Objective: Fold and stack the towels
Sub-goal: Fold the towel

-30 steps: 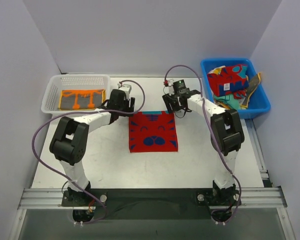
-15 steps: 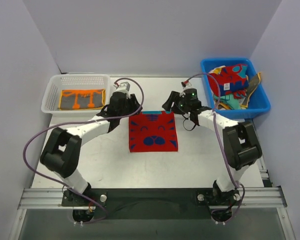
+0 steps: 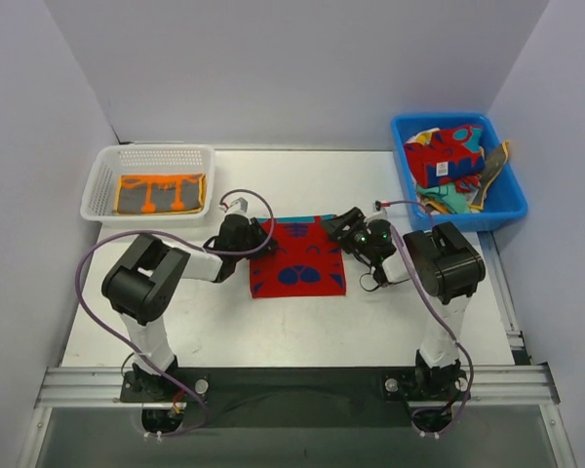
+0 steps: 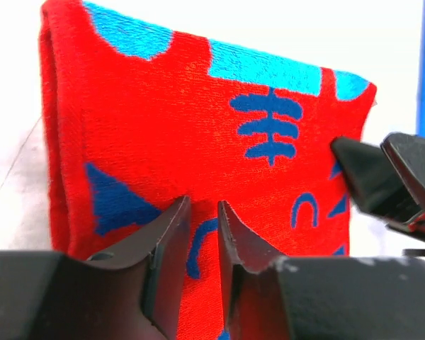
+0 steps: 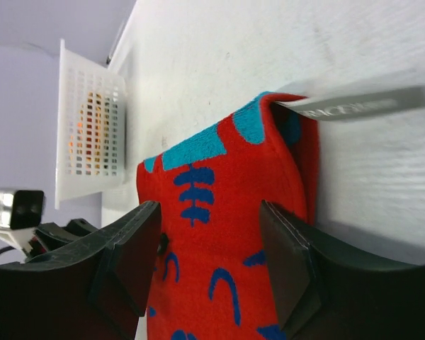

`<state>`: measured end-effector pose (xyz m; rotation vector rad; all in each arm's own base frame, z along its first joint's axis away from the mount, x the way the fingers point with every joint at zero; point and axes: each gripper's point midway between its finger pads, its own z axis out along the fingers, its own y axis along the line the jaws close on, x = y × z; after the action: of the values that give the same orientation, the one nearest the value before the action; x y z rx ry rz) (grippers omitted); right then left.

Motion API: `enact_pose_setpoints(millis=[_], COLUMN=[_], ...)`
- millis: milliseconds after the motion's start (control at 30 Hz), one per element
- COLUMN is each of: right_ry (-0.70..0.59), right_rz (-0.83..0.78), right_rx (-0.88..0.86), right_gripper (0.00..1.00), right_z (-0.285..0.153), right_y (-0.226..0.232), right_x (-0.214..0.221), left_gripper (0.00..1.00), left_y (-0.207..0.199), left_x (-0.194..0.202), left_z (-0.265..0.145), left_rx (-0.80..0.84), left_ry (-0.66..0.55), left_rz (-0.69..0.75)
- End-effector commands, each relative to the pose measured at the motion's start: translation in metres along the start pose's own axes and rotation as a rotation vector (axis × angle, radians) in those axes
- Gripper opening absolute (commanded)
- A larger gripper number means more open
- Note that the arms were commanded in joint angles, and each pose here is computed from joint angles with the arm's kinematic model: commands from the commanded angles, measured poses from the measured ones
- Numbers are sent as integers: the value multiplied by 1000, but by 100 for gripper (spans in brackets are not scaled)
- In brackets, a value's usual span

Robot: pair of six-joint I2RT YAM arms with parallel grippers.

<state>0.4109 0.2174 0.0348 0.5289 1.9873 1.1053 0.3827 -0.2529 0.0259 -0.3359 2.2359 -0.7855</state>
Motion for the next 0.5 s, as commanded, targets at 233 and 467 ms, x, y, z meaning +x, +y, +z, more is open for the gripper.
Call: enact_pose_setpoints(millis=[233,467], right_ry=[-95,-35], right_rz=[59,100], right_rx=[242,351], right_gripper=[59,58], right_z=[-46,-84], right_y=[-70,-80], right_x=[3,30], left_gripper=[32,34], left_y=[52,51], left_x=[31,50], left_z=[-27,-55], left_rx=[-94,-77], left_ry=[11,32], left_rz=[-134,-116])
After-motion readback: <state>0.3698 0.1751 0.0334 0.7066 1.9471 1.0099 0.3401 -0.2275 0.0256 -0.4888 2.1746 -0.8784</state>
